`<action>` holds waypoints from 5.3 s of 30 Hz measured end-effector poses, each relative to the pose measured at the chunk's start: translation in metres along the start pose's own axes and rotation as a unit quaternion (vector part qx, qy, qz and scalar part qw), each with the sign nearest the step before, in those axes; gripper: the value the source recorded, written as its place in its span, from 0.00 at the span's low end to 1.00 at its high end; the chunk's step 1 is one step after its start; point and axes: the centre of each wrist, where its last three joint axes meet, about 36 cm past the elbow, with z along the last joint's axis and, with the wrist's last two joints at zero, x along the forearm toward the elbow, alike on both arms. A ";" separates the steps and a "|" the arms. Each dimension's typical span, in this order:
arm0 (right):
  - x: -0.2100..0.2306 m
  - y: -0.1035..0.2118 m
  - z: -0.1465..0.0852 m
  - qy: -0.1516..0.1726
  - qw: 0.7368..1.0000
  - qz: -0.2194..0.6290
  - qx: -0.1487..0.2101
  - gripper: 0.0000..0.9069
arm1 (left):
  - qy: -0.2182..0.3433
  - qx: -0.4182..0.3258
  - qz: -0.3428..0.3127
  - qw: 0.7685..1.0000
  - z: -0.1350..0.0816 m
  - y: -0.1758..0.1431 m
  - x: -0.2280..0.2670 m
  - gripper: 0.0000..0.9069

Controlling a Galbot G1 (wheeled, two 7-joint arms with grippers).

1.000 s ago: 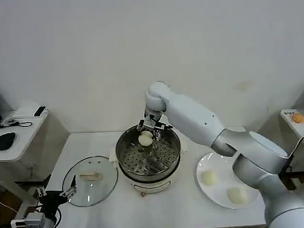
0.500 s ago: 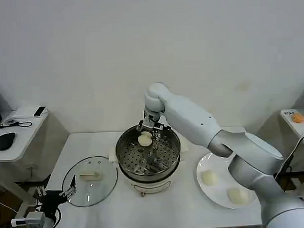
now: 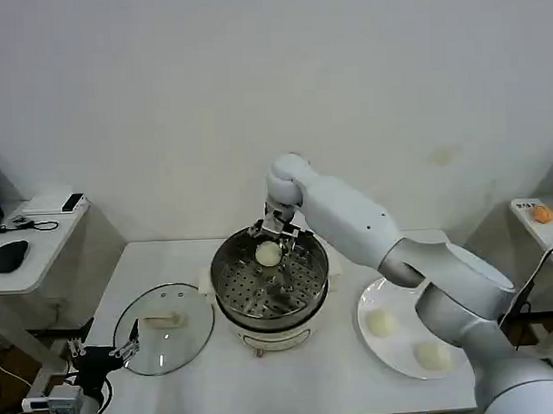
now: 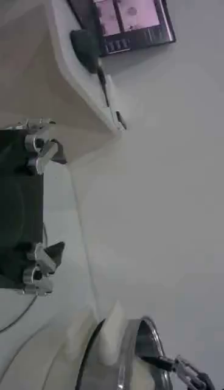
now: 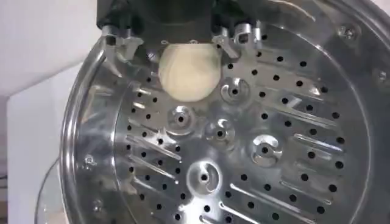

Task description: Take steamed baozi put them in steamer then cover it.

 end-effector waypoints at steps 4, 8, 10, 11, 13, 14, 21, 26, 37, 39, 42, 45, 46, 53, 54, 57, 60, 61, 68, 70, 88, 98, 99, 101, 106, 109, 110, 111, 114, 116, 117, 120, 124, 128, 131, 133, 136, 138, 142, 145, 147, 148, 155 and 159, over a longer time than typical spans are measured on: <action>0.019 0.007 0.002 -0.001 1.000 0.017 -0.015 1.00 | -0.003 -0.003 0.004 1.000 -0.002 0.001 -0.002 1.00; 0.041 0.016 0.003 -0.011 0.998 0.046 -0.040 1.00 | -0.006 -0.005 0.007 1.000 -0.006 0.001 -0.003 1.00; 0.055 0.025 0.003 -0.014 0.995 0.067 -0.066 1.00 | -0.008 -0.005 0.009 1.000 -0.008 0.001 -0.003 1.00; 0.063 0.030 0.004 -0.015 0.994 0.077 -0.080 1.00 | -0.009 -0.005 0.010 1.000 -0.009 0.000 -0.003 1.00; 0.080 0.043 0.005 -0.018 0.989 0.097 -0.113 1.00 | -0.011 -0.006 0.013 1.000 -0.011 -0.001 -0.003 1.00; 0.089 0.049 0.005 -0.019 0.986 0.104 -0.130 1.00 | -0.012 -0.007 0.014 1.000 -0.011 -0.001 -0.003 1.00; 0.144 0.106 0.008 -0.023 0.957 0.129 -0.258 1.00 | -0.019 -0.014 0.026 0.999 -0.017 -0.004 -0.003 1.00; 0.169 0.152 0.010 -0.016 0.931 0.114 -0.347 1.00 | -0.026 -0.015 0.032 0.999 -0.023 -0.005 -0.002 1.00; 0.183 0.249 0.006 -0.010 0.869 0.062 -0.491 1.00 | -0.026 -0.014 0.042 0.999 -0.024 -0.011 0.002 1.00; 0.180 0.262 0.005 -0.010 0.860 0.053 -0.507 1.00 | -0.027 -0.013 0.043 0.999 -0.024 -0.012 0.003 1.00; 0.169 0.278 0.001 -0.012 0.850 0.038 -0.525 1.00 | -0.027 -0.013 0.044 0.999 -0.024 -0.013 0.003 1.00; 0.152 0.293 -0.003 -0.013 0.842 0.019 -0.539 1.00 | -0.029 -0.013 0.044 0.999 -0.026 -0.014 0.005 1.00; 0.146 0.297 -0.004 -0.013 0.840 0.012 -0.543 1.00 | -0.029 -0.013 0.045 0.999 -0.026 -0.014 0.006 1.00; 0.106 0.316 -0.015 -0.008 0.830 -0.026 -0.557 1.00 | -0.024 -0.011 0.044 0.999 -0.023 -0.014 0.007 1.00; 0.101 0.318 -0.016 -0.008 0.829 -0.030 -0.558 1.00 | -0.023 -0.011 0.044 0.999 -0.023 -0.014 0.006 1.00; 0.085 0.321 -0.020 -0.009 0.827 -0.044 -0.561 1.00 | -0.022 -0.011 0.043 0.999 -0.021 -0.014 0.006 1.00; 0.071 0.323 -0.023 -0.009 0.824 -0.052 -0.564 1.00 | -0.021 -0.011 0.041 0.999 -0.020 -0.013 0.005 1.00; 0.067 0.323 -0.024 -0.009 0.823 -0.054 -0.565 1.00 | -0.020 -0.011 0.041 0.999 -0.020 -0.013 0.004 1.00; 0.036 0.324 -0.027 -0.010 0.820 -0.069 -0.568 1.00 | -0.015 -0.010 0.037 0.999 -0.015 -0.012 0.001 1.00; 0.029 0.324 -0.028 -0.010 0.820 -0.072 -0.567 1.00 | -0.014 -0.010 0.037 0.999 -0.014 -0.011 0.000 1.00; -0.016 0.327 -0.033 0.006 0.821 -0.088 -0.564 1.00 | -0.006 -0.012 0.037 0.999 -0.006 -0.010 -0.007 1.00; -0.033 0.327 -0.037 0.007 0.820 -0.093 -0.564 1.00 | -0.002 -0.013 0.038 0.999 -0.004 -0.009 -0.008 1.00; -0.034 0.327 -0.037 0.007 0.820 -0.094 -0.564 1.00 | -0.002 -0.013 0.038 0.999 -0.004 -0.009 -0.008 1.00; -0.036 0.327 -0.037 0.008 0.820 -0.095 -0.564 1.00 | -0.002 -0.013 0.038 0.999 -0.003 -0.009 -0.008 1.00; -0.042 0.327 -0.037 0.011 0.820 -0.097 -0.564 1.00 | 0.000 -0.014 0.037 0.999 -0.002 -0.008 -0.009 1.00; -0.045 0.327 -0.037 0.011 0.819 -0.097 -0.565 1.00 | 0.001 -0.014 0.036 0.999 -0.001 -0.007 -0.009 1.00; -0.046 0.327 -0.037 0.011 0.819 -0.098 -0.565 1.00 | 0.001 -0.014 0.037 0.999 0.000 -0.007 -0.009 1.00; -0.047 0.328 -0.037 0.011 0.819 -0.098 -0.565 1.00 | 0.002 -0.014 0.037 0.999 0.000 -0.007 -0.009 1.00; -0.049 0.327 -0.036 0.011 0.819 -0.098 -0.565 1.00 | 0.003 -0.012 0.036 0.999 0.001 -0.007 -0.010 1.00; -0.051 0.327 -0.036 0.011 0.819 -0.098 -0.565 1.00 | 0.003 -0.012 0.036 0.999 0.001 -0.008 -0.010 1.00; -0.052 0.327 -0.036 0.012 0.819 -0.099 -0.565 1.00 | 0.003 -0.012 0.036 0.999 0.001 -0.008 -0.010 1.00; -0.054 0.327 -0.036 0.013 0.819 -0.100 -0.565 1.00 | 0.004 -0.012 0.036 0.999 0.002 -0.007 -0.010 1.00; -0.055 0.327 -0.036 0.012 0.819 -0.101 -0.564 1.00 | 0.005 -0.012 0.036 0.999 0.003 -0.007 -0.010 1.00; -0.056 0.328 -0.035 0.012 0.819 -0.102 -0.564 1.00 | 0.006 -0.012 0.037 0.999 0.004 -0.008 -0.011 1.00; -0.056 0.328 -0.035 0.010 0.819 -0.104 -0.565 0.81 | 0.006 -0.011 0.037 0.999 0.004 -0.008 -0.011 1.00; -0.057 0.329 -0.035 0.008 0.818 -0.105 -0.566 0.77 | 0.007 -0.011 0.037 0.999 0.005 -0.008 -0.011 1.00; -0.057 0.329 -0.035 0.008 0.817 -0.105 -0.566 0.76 | 0.006 -0.011 0.037 0.999 0.005 -0.008 -0.011 1.00; -0.056 0.330 -0.035 0.008 0.817 -0.105 -0.567 0.76 | 0.006 -0.012 0.037 0.999 0.005 -0.008 -0.011 1.00; -0.053 0.331 -0.034 0.008 0.816 -0.103 -0.569 0.76 | 0.006 -0.012 0.037 0.999 0.005 -0.008 -0.012 1.00; -0.048 0.331 -0.031 0.009 0.815 -0.099 -0.570 0.76 | 0.005 -0.010 0.037 0.999 0.004 -0.008 -0.013 1.00; -0.042 0.331 -0.030 0.010 0.815 -0.097 -0.571 0.76 | 0.003 -0.009 0.036 0.999 0.004 -0.008 -0.013 1.00; -0.039 0.331 -0.029 0.011 0.815 -0.095 -0.572 0.76 | 0.003 -0.008 0.036 0.999 0.004 -0.008 -0.014 1.00; 0.004 0.327 -0.020 0.017 0.817 -0.081 -0.570 0.76 | 0.001 -0.011 0.041 0.999 0.001 -0.007 -0.014 1.00; 0.038 0.315 -0.012 0.022 0.821 -0.066 -0.566 0.76 | -0.002 -0.009 0.042 0.999 -0.001 -0.007 -0.015 1.00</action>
